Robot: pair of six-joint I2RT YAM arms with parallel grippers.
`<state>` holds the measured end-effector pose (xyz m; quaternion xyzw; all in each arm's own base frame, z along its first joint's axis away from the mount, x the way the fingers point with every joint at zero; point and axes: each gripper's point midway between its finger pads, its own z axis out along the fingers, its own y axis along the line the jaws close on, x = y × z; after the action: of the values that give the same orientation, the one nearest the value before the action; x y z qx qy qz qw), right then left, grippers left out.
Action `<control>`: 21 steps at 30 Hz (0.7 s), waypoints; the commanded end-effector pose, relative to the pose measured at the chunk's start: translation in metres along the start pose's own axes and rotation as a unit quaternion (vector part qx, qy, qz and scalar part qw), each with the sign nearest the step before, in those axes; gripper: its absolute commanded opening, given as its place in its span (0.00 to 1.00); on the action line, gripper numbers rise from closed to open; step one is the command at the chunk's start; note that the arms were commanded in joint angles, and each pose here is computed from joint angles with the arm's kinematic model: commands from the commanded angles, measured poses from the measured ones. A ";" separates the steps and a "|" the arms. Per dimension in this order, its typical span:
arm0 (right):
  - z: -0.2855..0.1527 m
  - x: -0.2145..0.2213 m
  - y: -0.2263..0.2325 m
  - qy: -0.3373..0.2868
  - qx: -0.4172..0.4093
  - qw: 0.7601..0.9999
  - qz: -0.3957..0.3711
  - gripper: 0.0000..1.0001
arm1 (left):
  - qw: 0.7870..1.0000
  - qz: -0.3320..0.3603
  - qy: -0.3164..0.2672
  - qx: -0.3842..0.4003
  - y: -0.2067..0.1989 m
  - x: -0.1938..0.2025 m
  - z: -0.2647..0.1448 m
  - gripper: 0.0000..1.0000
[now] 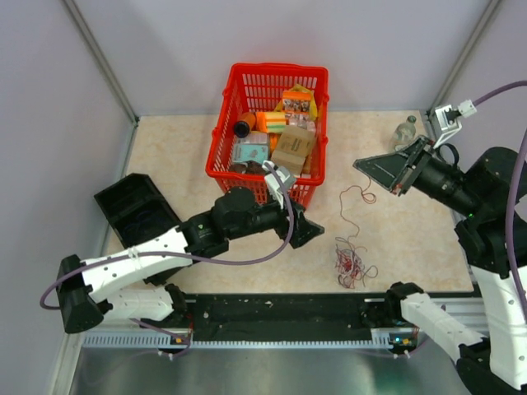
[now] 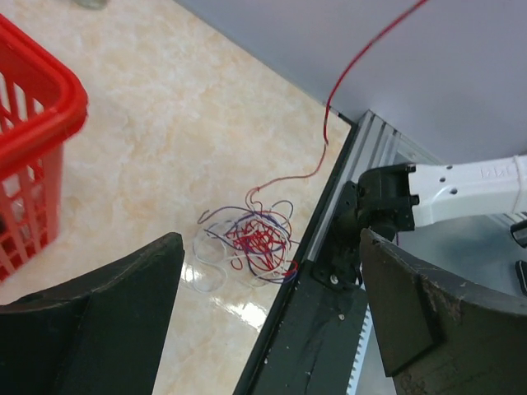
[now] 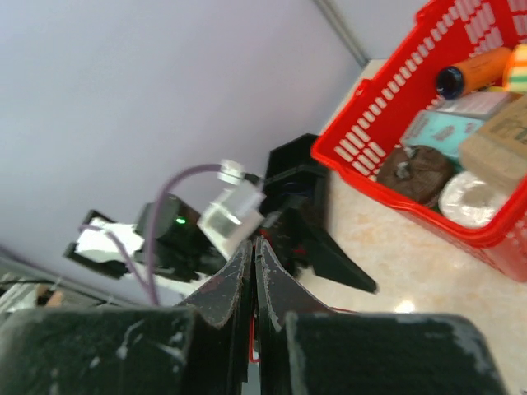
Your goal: Untangle the cables
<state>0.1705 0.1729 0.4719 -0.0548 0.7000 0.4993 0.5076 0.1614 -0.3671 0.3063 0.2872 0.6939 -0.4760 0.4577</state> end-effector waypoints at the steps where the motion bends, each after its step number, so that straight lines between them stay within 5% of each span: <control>1: -0.013 -0.025 0.070 -0.013 -0.132 0.991 -0.023 0.00 | 0.998 -0.004 -0.056 0.041 -0.024 -0.020 0.004 0.94; 7: -0.033 -0.073 0.147 -0.057 -0.253 0.965 -0.031 0.00 | 0.986 0.026 -0.127 0.104 -0.055 -0.065 -0.008 0.99; 12: -0.025 -0.077 0.144 -0.056 -0.260 0.964 -0.013 0.00 | 0.963 0.015 -0.181 0.201 -0.100 -0.106 -0.016 0.99; 17: -0.028 -0.077 0.147 -0.061 -0.264 0.963 -0.006 0.00 | 0.965 0.010 -0.157 0.210 -0.105 -0.114 0.021 0.99; 21: -0.032 -0.076 0.148 -0.063 -0.261 0.963 -0.011 0.00 | 0.960 0.005 -0.156 0.233 -0.116 -0.128 0.039 0.89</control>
<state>0.1124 0.1909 0.6162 -0.1486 0.5294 0.6545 0.5189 0.1394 -0.4283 0.4383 0.3004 0.5182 -0.6298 0.4946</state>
